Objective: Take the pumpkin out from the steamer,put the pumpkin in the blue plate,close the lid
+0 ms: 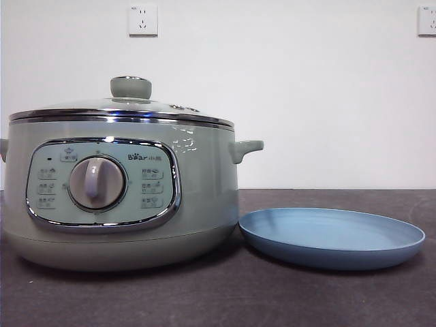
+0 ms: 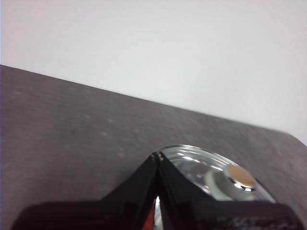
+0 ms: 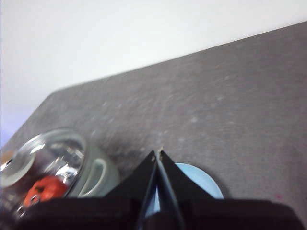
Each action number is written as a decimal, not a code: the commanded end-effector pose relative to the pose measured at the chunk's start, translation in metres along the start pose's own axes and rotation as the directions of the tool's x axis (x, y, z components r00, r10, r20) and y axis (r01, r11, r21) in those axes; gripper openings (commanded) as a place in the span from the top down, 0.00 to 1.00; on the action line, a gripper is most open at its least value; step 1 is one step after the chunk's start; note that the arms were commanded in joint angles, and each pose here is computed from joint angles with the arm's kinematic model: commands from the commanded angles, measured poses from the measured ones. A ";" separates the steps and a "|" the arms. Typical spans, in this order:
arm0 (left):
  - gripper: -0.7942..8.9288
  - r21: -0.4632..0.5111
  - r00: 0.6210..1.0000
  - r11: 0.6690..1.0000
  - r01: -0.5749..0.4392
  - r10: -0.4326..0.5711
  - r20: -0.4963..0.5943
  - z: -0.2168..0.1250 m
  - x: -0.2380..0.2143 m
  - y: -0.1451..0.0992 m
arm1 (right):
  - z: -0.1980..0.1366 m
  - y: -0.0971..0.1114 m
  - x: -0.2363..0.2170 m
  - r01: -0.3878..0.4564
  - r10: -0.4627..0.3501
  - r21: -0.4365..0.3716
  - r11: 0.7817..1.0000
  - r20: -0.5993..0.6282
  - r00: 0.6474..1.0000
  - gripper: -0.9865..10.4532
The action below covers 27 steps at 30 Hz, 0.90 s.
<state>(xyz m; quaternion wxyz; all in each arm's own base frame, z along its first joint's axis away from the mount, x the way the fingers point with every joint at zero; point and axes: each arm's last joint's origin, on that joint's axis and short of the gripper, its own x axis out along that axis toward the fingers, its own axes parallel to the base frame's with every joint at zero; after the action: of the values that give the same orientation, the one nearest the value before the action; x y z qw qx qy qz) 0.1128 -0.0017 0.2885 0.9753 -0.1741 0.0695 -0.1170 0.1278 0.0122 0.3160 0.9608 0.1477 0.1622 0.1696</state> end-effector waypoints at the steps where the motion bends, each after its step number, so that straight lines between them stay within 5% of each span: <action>1: 0.92 0.041 0.995 0.995 0.087 -0.084 -0.058 0.013 0.007 -0.005 | 0.014 0.005 0.003 -0.076 0.071 -0.130 0.989 -0.038 0.997 0.91; 6: 0.92 0.029 0.942 0.957 0.289 -0.279 -0.186 0.032 0.020 -0.013 | 0.030 0.009 0.013 -0.225 0.200 -0.202 0.953 -0.138 0.970 0.90; 9: 0.91 0.012 0.911 0.935 0.355 -0.343 -0.226 0.040 0.025 -0.017 | 0.034 0.009 0.021 -0.271 0.241 -0.183 0.945 -0.169 0.956 0.78; 14: 0.49 -0.003 0.901 0.931 0.366 -0.355 -0.251 0.047 0.031 -0.022 | 0.031 0.005 0.028 -0.275 0.241 -0.153 0.949 -0.209 0.948 0.55; 27: 0.47 0.018 0.860 0.921 0.390 -0.357 -0.364 0.050 0.064 -0.046 | 0.029 0.005 0.029 -0.275 0.241 -0.130 0.953 -0.231 0.943 0.55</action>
<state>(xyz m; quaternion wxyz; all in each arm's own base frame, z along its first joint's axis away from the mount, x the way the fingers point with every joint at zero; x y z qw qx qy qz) 0.1716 -0.0405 0.3424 0.9096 -0.1326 0.2088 -0.3339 0.1623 0.0208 0.3355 0.9166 0.0713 0.2301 0.3191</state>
